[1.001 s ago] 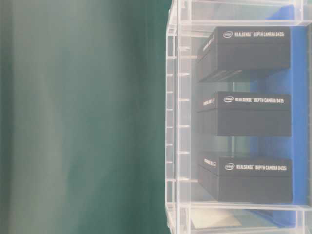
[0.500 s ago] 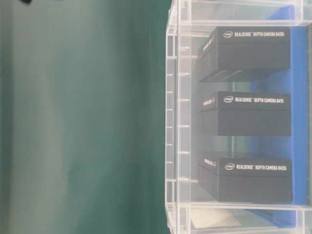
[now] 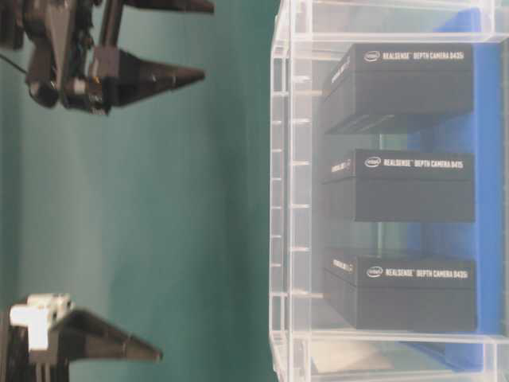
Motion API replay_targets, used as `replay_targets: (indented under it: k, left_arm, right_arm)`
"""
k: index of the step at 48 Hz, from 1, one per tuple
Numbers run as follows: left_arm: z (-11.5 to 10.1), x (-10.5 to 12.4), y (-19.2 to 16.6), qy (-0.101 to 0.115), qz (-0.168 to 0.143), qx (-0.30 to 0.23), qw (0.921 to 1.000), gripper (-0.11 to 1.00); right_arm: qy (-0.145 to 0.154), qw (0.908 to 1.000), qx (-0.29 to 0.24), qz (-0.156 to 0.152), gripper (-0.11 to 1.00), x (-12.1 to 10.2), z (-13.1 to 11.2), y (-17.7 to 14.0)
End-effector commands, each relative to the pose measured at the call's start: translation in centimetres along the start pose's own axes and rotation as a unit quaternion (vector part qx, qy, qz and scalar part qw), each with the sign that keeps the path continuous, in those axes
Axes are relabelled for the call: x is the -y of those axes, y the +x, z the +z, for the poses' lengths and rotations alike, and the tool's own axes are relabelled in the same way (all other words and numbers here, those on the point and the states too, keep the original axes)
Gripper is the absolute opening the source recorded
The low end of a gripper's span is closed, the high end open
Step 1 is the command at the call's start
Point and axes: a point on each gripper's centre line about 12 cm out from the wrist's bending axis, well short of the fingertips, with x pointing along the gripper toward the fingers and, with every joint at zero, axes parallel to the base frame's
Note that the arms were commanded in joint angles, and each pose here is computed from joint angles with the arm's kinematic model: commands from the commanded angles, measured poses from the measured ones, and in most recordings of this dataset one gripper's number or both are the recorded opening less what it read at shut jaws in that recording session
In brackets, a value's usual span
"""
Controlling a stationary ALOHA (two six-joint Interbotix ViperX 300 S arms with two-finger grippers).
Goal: Take the box out of the case with both arms.
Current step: 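Move both open grippers above the case toward the outer black boxes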
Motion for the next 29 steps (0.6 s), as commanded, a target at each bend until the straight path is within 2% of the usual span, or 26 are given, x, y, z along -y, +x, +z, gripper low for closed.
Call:
replay_targets:
  k: [1,15,29]
  left_arm:
    - [0.5,1.3,-1.1,0.005,-0.021,0.010,0.9997,0.88]
    - [1.9,4.7,-0.1,0.016,-0.021,0.011,0.9996,0.88]
    - [2.3,5.5,0.7,0.013,-0.017,0.015,0.9997,0.88]
  right_arm:
    - [0.000,0.9997,0.010,0.023,0.97,-1.1,0.3,-1.1]
    - [-0.001,0.9996,0.000,0.027,0.97,-2.9,0.5,-0.5]
    - [0.003,0.9996,-0.002,0.027,0.97,-3.8,0.8,-0.1]
